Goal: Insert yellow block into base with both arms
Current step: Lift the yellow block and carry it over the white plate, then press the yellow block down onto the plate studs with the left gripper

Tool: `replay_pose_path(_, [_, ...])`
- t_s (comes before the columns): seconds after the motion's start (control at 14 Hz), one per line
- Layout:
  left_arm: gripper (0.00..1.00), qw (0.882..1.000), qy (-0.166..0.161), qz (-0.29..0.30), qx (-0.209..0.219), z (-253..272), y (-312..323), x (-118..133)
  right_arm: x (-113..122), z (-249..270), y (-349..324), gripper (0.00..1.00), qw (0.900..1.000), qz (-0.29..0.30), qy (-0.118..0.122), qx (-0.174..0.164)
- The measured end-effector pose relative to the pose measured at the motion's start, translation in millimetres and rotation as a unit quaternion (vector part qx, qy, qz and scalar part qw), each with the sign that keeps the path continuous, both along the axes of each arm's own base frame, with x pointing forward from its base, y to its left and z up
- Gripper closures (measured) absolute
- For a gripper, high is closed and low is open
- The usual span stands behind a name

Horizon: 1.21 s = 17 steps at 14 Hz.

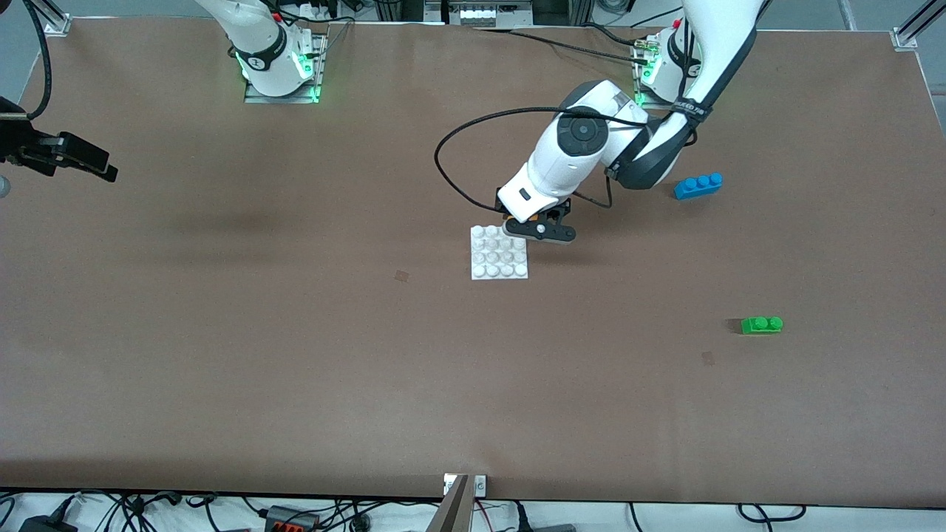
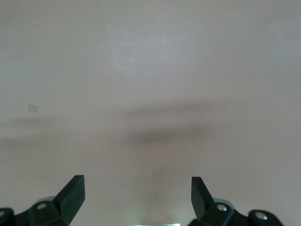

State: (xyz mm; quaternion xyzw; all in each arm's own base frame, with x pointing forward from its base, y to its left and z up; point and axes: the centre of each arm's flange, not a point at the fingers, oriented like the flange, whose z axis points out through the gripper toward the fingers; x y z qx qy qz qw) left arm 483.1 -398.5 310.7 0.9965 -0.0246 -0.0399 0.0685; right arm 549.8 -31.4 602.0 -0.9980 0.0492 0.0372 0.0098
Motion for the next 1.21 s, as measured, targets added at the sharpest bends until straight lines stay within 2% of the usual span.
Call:
replay_pose_path(0.29, [0.31, 0.999, -0.019, 0.027, 0.011, -27.5, -10.9, -1.9, 0.0, 0.0, 0.0, 0.0, 1.0, 0.0, 0.0, 0.0])
replay_pose_path(0.79, [0.31, 0.998, -0.048, 0.017, 0.028, -64.0, -53.3, -15.7, 0.1, 0.1, 0.0, 0.0, 1.0, -0.001, 0.0, 0.0])
replay_pose_path(1.07, [0.31, 0.998, -0.047, 0.019, 0.027, -70.1, -56.8, -10.2, 0.1, 0.1, 0.0, 0.0, 1.0, -0.001, 0.0, 0.0])
replay_pose_path(1.21, [0.31, 0.998, -0.059, 0.006, 0.038, -76.3, -55.7, -9.4, 0.1, 0.1, 0.0, 0.0, 1.0, -0.001, 0.0, 0.0])
